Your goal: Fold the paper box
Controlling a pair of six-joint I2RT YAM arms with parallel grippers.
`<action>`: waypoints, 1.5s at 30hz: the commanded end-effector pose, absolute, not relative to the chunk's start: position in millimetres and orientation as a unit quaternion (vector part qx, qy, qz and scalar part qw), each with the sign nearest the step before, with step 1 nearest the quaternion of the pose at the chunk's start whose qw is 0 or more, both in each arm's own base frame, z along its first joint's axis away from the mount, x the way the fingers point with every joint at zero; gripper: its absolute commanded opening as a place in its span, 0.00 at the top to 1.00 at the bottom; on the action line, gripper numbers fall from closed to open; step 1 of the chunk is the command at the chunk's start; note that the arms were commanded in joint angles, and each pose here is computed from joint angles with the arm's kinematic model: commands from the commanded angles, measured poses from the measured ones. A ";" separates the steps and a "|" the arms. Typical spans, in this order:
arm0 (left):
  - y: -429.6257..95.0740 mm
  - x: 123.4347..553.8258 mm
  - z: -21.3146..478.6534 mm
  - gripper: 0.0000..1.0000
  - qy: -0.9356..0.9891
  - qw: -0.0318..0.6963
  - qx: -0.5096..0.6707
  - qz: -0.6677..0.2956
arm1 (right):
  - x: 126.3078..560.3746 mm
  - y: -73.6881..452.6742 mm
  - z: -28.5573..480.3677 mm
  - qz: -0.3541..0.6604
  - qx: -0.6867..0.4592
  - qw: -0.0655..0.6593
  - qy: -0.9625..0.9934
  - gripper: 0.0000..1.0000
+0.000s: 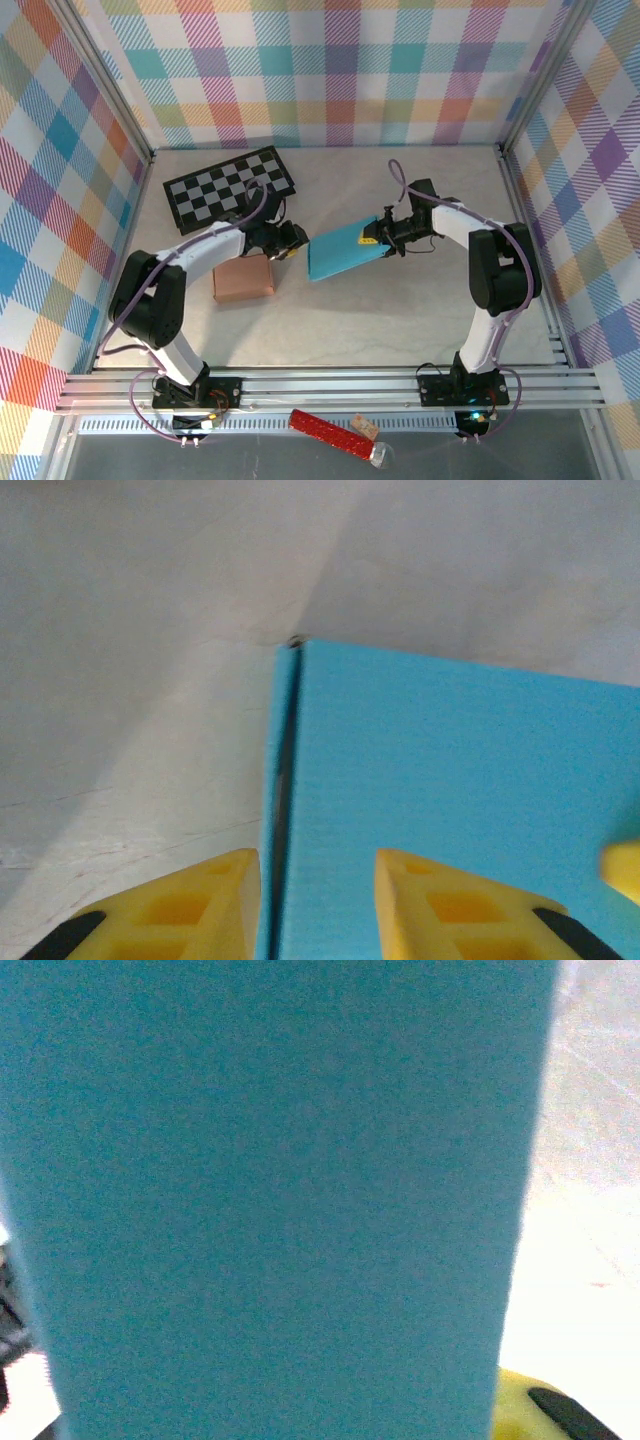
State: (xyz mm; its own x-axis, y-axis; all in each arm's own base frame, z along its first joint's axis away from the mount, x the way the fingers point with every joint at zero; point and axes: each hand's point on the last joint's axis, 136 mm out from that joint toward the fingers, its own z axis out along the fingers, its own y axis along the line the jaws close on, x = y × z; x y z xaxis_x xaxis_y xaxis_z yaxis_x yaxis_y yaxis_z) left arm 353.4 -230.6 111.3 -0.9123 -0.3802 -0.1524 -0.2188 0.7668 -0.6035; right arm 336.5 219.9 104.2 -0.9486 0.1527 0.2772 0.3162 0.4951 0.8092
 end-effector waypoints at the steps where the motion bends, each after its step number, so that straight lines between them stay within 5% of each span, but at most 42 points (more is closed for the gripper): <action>1: -247.5 358.0 174.6 0.68 0.919 0.212 -0.037 -0.330 | 338.8 216.4 121.1 -0.496 -0.223 0.142 -0.827 0.67; 7: -300.4 290.7 223.5 0.67 0.834 0.287 0.318 -0.347 | 335.4 206.9 134.6 -0.489 -0.291 0.223 -0.792 0.69; 14: -312.5 256.8 203.9 0.56 0.774 0.296 0.533 -0.172 | 327.3 203.2 140.3 -0.485 -0.331 0.280 -0.760 0.68; 24: -318.2 289.0 170.8 0.46 0.756 0.308 0.578 -0.021 | 318.0 203.8 134.7 -0.483 -0.342 0.306 -0.746 0.68; 31: -325.6 288.8 158.7 0.46 0.751 0.300 0.587 -0.018 | 311.8 203.1 125.5 -0.477 -0.350 0.317 -0.741 0.72; 39: -323.3 272.1 213.1 0.46 0.740 0.372 0.556 -0.068 | 317.2 195.5 115.8 -0.473 -0.365 0.312 -0.739 0.73; 45: -310.9 273.5 202.2 0.37 0.752 0.365 0.547 -0.048 | 318.8 195.9 118.8 -0.475 -0.368 0.311 -0.736 0.73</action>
State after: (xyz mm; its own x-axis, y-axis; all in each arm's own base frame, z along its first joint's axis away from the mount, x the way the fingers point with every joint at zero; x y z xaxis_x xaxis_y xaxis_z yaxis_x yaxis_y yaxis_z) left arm 272.6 -312.9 212.4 -0.1194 0.7778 -0.6171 0.8604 0.3912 0.3266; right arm 321.1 195.8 119.1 -0.5734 0.2574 0.7778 0.8126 0.2994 0.5000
